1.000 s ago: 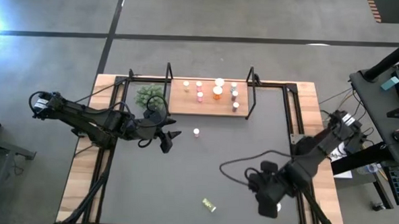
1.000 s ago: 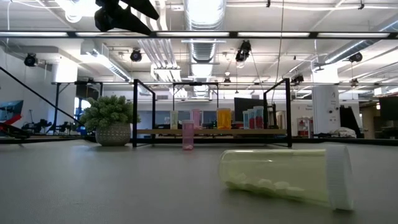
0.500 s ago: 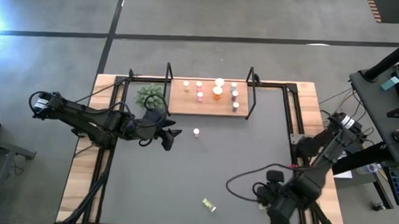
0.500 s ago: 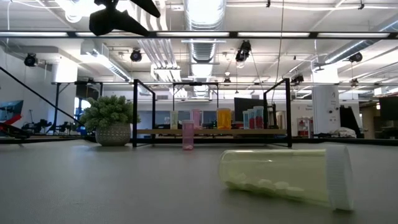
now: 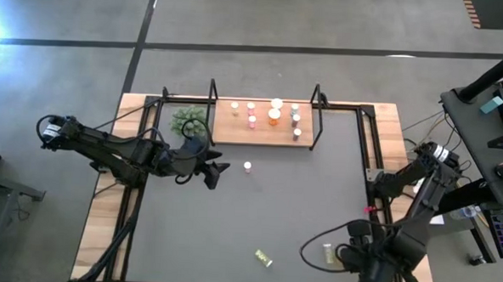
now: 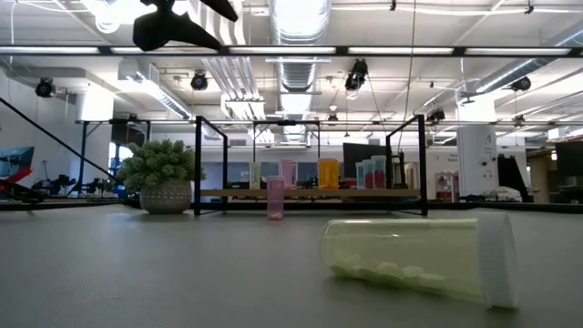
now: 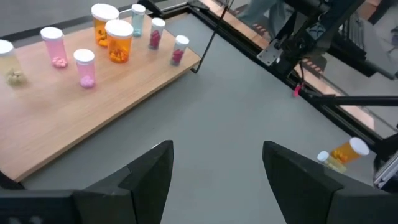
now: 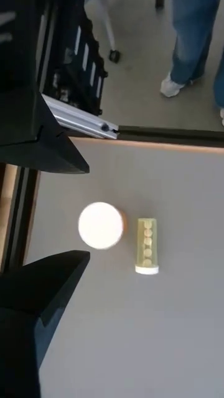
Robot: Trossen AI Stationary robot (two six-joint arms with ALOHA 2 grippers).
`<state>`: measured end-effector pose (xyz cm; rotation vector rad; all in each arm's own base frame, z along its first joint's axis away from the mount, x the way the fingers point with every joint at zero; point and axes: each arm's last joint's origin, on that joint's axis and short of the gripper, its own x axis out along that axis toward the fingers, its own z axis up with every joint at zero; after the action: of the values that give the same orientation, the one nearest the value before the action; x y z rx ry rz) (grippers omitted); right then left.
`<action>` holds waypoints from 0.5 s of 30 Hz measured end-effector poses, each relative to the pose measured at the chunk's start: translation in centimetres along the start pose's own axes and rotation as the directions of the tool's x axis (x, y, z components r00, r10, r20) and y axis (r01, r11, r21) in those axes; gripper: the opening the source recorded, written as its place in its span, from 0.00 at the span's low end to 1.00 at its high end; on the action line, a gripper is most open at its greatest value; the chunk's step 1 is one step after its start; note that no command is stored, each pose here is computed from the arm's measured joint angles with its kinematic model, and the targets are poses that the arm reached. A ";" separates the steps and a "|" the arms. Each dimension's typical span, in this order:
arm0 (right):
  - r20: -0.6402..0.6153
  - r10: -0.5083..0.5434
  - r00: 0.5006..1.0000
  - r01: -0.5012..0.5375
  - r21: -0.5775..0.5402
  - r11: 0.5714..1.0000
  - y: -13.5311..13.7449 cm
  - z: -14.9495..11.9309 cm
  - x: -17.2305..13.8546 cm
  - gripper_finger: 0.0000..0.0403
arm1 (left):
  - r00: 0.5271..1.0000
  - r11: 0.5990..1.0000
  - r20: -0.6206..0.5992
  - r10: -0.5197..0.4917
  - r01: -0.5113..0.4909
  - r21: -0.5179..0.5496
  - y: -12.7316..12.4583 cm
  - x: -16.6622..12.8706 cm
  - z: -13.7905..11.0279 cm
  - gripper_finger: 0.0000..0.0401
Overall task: Pick and place medicine bottles onto shelf by color
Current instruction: Put the orange pill bottle on the shelf aligned with the other orange pill bottles
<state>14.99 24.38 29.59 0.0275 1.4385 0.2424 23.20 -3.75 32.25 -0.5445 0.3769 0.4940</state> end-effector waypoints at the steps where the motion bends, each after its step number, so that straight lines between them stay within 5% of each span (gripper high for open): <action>1: -0.001 0.001 1.000 -0.001 0.010 1.000 0.1 -0.2 0.0 0.50 | 1.000 1.000 0.003 -0.003 0.003 -0.003 0.0 0.0 0.0 0.58; 15: -0.023 0.027 0.999 -0.027 0.023 0.999 0.9 -1.1 0.1 0.50 | 1.000 0.998 0.016 -0.015 0.016 -0.062 -0.2 0.0 0.2 0.58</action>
<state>13.75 25.17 29.50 0.0633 1.4647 0.2490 23.32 -3.77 32.44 -0.6031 0.3436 0.4962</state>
